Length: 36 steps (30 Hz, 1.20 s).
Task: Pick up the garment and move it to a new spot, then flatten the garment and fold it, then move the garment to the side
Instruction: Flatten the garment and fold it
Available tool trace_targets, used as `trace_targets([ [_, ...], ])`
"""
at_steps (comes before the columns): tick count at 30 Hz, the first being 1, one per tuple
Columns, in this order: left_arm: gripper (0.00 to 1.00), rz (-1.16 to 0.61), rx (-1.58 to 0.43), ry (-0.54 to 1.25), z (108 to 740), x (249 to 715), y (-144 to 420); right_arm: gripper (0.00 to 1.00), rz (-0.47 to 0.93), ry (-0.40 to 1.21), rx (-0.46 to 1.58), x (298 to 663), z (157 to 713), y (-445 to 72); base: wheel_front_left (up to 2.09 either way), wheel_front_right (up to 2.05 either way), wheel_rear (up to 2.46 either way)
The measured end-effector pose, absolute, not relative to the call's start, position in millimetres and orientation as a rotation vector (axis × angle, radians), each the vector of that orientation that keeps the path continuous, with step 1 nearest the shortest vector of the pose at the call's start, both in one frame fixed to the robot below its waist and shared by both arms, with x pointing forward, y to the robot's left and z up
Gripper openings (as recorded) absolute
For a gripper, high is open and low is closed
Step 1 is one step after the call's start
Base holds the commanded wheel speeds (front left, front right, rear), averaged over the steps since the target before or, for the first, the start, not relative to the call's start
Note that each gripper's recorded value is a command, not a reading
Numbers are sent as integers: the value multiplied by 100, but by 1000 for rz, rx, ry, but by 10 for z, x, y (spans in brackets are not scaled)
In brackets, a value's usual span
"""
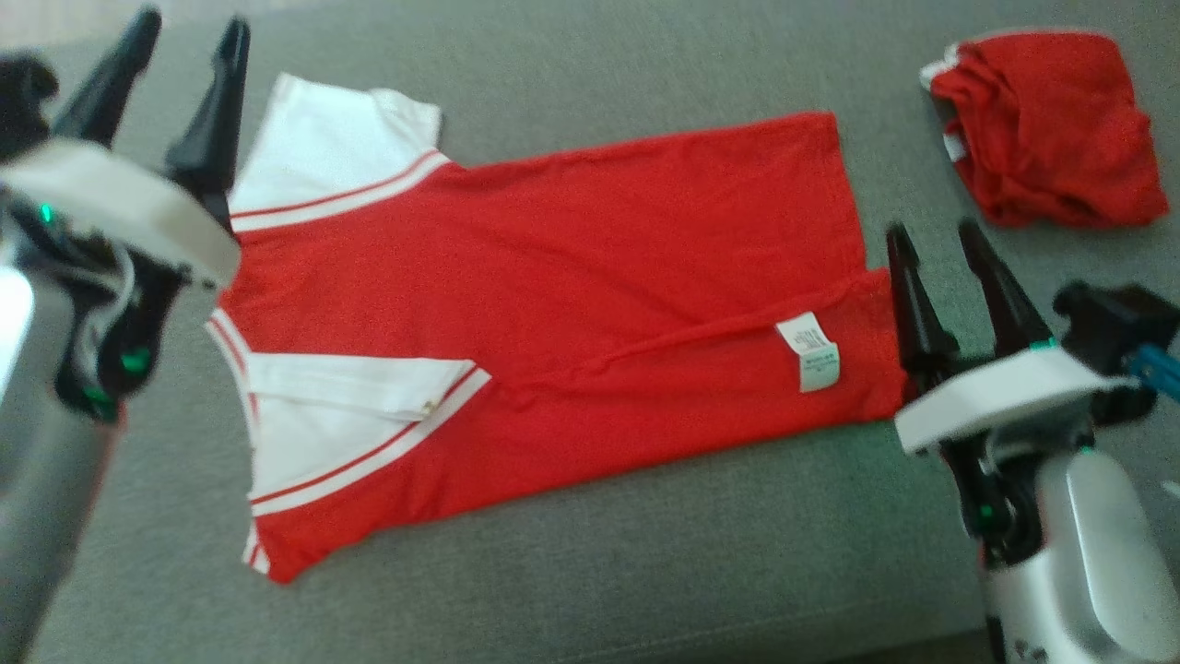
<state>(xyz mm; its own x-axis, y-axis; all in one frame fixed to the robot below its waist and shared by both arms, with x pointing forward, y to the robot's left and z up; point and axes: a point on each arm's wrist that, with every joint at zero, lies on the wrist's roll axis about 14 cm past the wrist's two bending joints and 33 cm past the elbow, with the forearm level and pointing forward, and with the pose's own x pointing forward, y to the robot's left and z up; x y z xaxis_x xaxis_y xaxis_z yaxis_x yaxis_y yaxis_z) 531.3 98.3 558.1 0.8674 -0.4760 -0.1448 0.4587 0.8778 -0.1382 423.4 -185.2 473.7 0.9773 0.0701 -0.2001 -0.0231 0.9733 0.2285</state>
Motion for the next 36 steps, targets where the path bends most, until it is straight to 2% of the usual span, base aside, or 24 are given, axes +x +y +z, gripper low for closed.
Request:
trace_targets([
  [4,100,-527,-14,292,5260,5615,865,100,80,172,226,4394,4804,-1772,0,0,0],
  [13,100,-449,80,557,4282,6194,1000,100,71,193,202,4526,4644,-1839,0,0,0],
  [22,100,-450,119,761,3604,6210,966,100,7,221,174,4492,4501,-2062,0,0,0],
  [29,100,-379,144,793,3570,6228,1141,100,15,221,187,4500,4478,-2026,0,0,0],
  [36,100,-398,136,832,3542,6152,1132,100,33,215,189,4546,4488,-1973,0,0,0],
])
